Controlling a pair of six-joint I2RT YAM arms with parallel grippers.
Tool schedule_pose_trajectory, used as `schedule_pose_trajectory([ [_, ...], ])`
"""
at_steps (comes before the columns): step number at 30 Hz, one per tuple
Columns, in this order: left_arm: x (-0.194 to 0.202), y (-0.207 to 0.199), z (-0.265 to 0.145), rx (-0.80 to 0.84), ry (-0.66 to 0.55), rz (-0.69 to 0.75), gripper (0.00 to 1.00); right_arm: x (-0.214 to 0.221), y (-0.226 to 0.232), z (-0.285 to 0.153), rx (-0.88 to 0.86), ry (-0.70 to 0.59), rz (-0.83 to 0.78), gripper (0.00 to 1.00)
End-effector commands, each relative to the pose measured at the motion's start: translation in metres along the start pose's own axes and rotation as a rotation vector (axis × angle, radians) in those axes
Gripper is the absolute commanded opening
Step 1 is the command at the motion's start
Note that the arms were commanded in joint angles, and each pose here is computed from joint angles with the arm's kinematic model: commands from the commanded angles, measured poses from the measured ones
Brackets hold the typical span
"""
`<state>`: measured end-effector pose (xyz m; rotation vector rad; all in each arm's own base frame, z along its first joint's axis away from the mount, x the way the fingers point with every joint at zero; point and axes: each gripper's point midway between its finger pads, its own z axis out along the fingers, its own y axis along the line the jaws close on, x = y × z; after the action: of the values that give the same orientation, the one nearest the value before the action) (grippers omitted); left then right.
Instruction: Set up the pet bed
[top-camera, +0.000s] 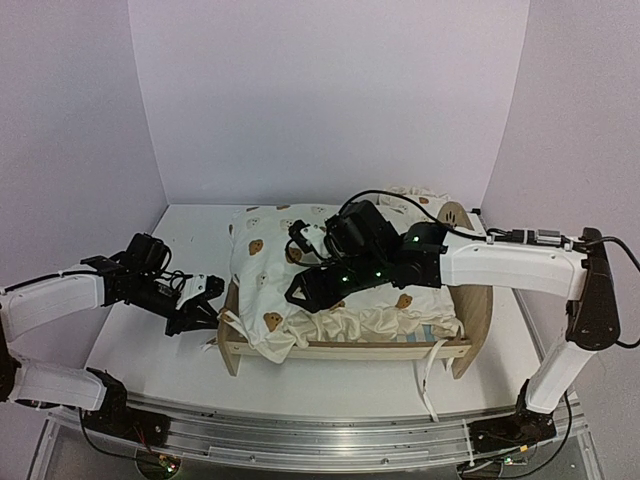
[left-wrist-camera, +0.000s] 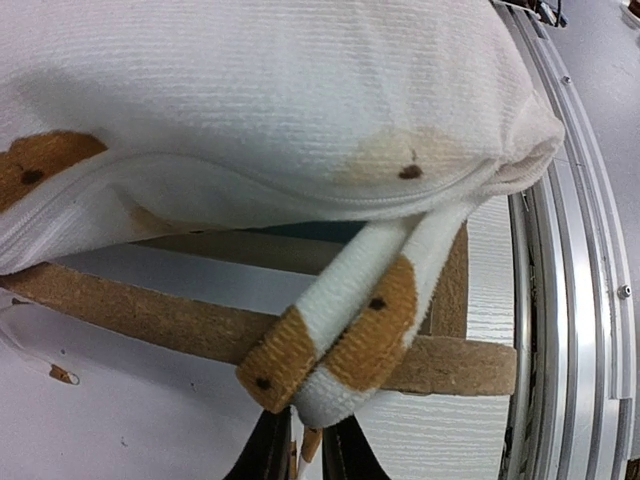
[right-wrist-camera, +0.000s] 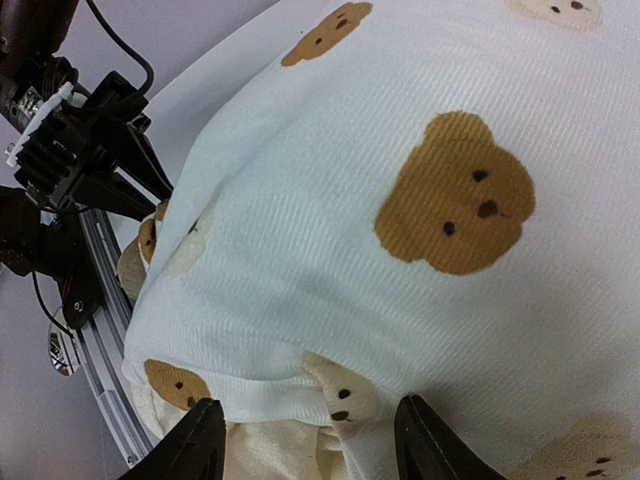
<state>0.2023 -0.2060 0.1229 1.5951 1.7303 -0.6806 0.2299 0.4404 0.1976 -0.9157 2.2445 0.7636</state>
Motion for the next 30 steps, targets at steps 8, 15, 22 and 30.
schedule_pose_trajectory([
  [8,-0.026,0.009,-0.025,-0.069,0.009,-0.046,0.00,-0.017,-0.004,-0.009,0.036,-0.066,-0.049,0.61],
  [15,-0.056,-0.037,-0.064,0.073,-0.014,0.053,0.00,-0.019,-0.015,0.002,0.095,-0.061,-0.043,0.63],
  [22,-0.093,-0.076,-0.053,0.305,-0.053,-0.018,0.00,-0.017,-0.024,0.012,0.126,-0.050,-0.005,0.63],
  [30,-0.098,-0.104,-0.021,0.410,-0.015,0.055,0.00,-0.015,-0.027,0.005,0.136,-0.053,0.009,0.64],
])
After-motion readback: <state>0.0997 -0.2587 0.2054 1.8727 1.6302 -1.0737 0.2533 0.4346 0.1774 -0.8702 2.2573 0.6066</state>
